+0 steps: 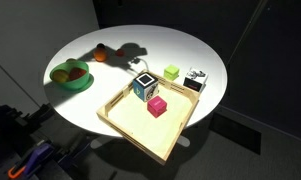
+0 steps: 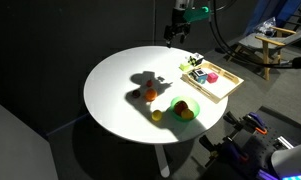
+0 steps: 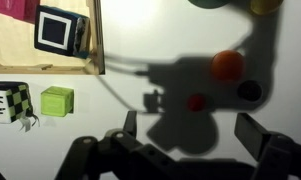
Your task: Put the small red fruit in the green bowl
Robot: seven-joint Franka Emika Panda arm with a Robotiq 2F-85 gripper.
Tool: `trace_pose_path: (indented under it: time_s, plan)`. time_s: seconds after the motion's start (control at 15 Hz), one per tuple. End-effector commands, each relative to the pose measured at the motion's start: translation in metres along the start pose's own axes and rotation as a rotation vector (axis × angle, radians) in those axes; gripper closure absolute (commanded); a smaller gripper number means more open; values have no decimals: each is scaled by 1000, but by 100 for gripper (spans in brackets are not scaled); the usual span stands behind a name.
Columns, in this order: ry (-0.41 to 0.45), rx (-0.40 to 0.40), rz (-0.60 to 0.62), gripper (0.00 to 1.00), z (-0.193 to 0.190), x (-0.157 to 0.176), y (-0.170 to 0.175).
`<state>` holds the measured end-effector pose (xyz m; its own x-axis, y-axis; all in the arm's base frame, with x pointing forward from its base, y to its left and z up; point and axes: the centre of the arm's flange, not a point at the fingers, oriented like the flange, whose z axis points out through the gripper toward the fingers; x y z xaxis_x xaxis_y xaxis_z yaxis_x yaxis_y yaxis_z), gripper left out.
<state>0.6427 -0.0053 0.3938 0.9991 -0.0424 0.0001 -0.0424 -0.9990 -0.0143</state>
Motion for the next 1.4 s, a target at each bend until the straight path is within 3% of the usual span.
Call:
trace_pose_path:
  time_s: [0.0,0.53,1.33]
  plan:
    - [-48,-30,-47,0,-5,13,-7]
    - [-162,-51,-88,0,12,10,-25]
    - [-157,-39,-66,0,23,-1,-26]
